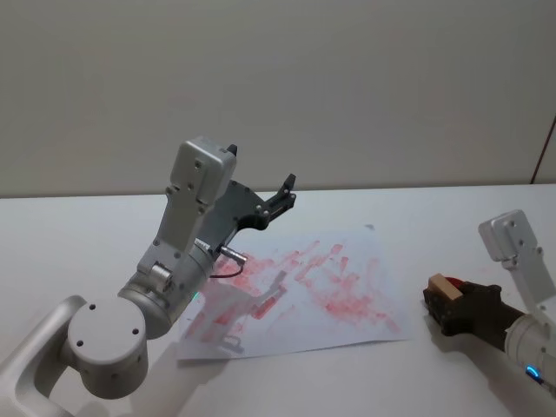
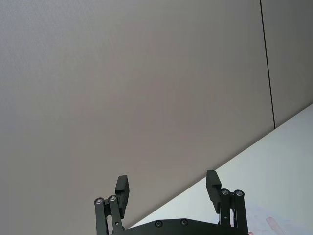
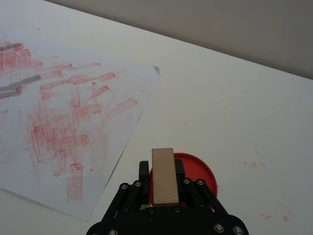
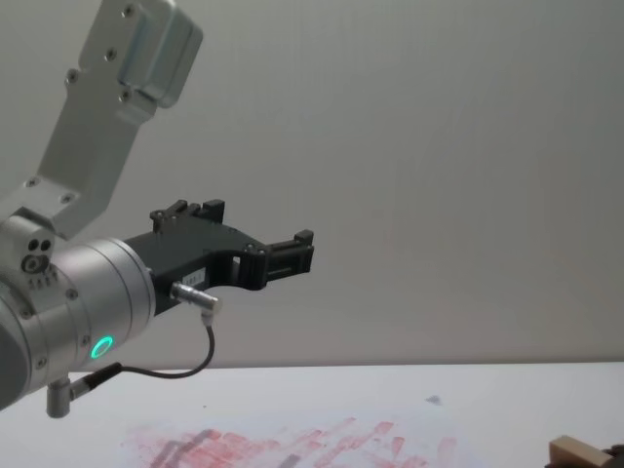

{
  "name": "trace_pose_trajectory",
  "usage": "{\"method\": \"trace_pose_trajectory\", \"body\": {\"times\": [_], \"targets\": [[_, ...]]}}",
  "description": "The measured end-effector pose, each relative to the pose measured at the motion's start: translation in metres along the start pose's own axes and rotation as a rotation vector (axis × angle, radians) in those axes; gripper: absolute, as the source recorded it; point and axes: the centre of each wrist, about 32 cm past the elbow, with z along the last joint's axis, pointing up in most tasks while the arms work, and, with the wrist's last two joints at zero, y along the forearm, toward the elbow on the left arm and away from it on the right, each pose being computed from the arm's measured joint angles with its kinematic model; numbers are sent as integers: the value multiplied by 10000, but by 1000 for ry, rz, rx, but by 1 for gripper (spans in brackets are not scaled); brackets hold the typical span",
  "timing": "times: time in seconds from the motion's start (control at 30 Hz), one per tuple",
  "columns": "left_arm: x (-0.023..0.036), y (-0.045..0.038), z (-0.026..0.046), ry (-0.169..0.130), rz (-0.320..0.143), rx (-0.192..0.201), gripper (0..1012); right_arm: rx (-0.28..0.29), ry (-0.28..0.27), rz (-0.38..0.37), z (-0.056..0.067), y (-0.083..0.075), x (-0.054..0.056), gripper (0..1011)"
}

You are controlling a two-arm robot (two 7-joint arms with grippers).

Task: Use the one hand to pick up the stamp and affix it onto the A4 paper.

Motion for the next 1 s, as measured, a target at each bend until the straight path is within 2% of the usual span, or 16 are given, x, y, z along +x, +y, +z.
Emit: {"method": "trace_pose_trajectory", "body": {"times": [0.17, 0.43, 0.6, 1.0], "targets": [[0, 0, 0, 0, 0, 0, 1001, -2, 0, 1, -2, 3, -1, 226], [0, 0, 0, 0, 0, 0, 1001, 3, -4, 0, 2, 7, 0, 224], [0, 0, 0, 0, 0, 0, 1001, 27, -18, -4, 26, 12, 5, 224], [0, 0, 0, 0, 0, 0, 1001, 155, -84, 9, 248, 56, 8, 225]]}}
